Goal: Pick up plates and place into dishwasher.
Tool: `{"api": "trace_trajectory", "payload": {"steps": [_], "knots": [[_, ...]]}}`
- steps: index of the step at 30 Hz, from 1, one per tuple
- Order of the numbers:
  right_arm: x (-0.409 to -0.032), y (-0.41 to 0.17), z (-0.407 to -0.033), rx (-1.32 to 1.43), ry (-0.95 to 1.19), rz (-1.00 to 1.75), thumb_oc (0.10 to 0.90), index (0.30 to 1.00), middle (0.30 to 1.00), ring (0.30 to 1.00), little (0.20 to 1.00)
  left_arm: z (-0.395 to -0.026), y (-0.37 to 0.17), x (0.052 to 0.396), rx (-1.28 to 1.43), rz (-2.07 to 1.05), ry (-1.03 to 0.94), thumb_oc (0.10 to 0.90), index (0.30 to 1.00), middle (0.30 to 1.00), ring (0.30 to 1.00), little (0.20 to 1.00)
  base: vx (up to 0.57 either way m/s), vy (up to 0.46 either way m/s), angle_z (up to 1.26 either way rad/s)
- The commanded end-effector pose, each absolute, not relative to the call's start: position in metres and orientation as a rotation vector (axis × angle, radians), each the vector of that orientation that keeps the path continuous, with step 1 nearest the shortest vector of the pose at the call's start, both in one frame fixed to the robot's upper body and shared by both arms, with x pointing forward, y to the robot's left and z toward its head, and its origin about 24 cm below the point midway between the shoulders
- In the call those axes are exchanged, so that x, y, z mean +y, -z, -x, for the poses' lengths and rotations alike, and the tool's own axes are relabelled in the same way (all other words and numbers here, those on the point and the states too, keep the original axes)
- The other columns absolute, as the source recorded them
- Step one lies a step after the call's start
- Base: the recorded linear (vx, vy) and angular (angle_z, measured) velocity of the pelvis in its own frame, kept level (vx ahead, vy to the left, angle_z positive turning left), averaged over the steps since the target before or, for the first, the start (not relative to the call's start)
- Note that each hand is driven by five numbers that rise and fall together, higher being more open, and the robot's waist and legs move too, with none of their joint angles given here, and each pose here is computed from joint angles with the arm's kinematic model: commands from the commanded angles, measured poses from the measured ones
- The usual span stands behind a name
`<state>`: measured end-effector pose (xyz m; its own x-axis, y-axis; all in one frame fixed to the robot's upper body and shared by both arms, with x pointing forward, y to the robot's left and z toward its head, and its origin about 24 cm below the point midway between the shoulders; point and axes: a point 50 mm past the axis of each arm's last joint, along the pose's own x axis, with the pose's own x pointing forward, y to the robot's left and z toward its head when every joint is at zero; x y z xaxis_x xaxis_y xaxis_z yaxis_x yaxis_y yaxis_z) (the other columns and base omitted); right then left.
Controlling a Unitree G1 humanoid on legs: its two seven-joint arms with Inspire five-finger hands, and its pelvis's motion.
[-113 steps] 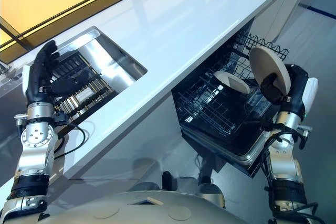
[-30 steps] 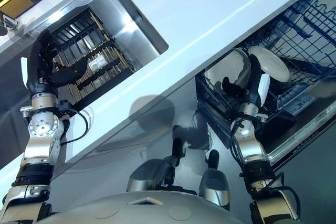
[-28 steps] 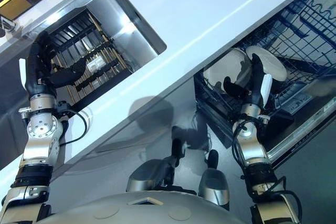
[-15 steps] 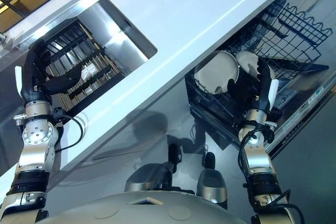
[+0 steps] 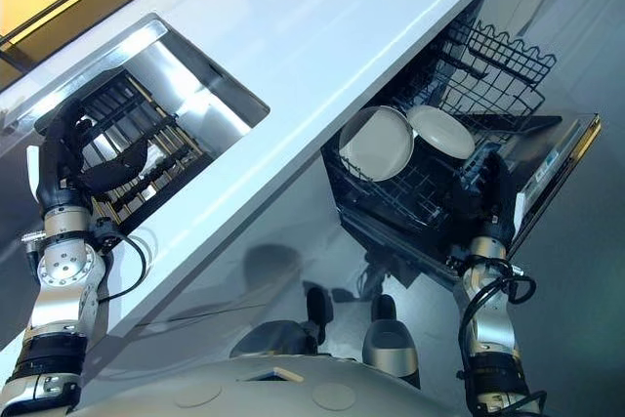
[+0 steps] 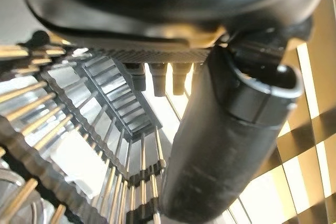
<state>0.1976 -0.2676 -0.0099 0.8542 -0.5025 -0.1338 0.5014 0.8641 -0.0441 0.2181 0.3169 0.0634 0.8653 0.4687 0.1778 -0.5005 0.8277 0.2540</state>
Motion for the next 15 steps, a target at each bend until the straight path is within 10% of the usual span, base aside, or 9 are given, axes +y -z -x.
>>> {"api": "trace_trajectory", "payload": {"steps": [1, 15], "knots": [[-0.276, -0.023, -0.208, -0.086, 0.547, -0.125, 0.8, 0.9, 0.9, 0.9, 0.9, -0.229, -0.072, 0.306, -0.223, -0.258, -0.491, 0.8, 0.9, 0.9, 0.9, 0.9, 0.03, 0.017, -0.03], [-0.296, 0.02, -0.209, 0.084, 0.48, -0.448, 0.8, 0.9, 0.9, 0.9, 0.9, -0.238, -0.072, 0.304, -0.186, -0.25, -0.446, 0.8, 0.9, 0.9, 0.9, 0.9, 0.05, 0.011, 0.0]]}}
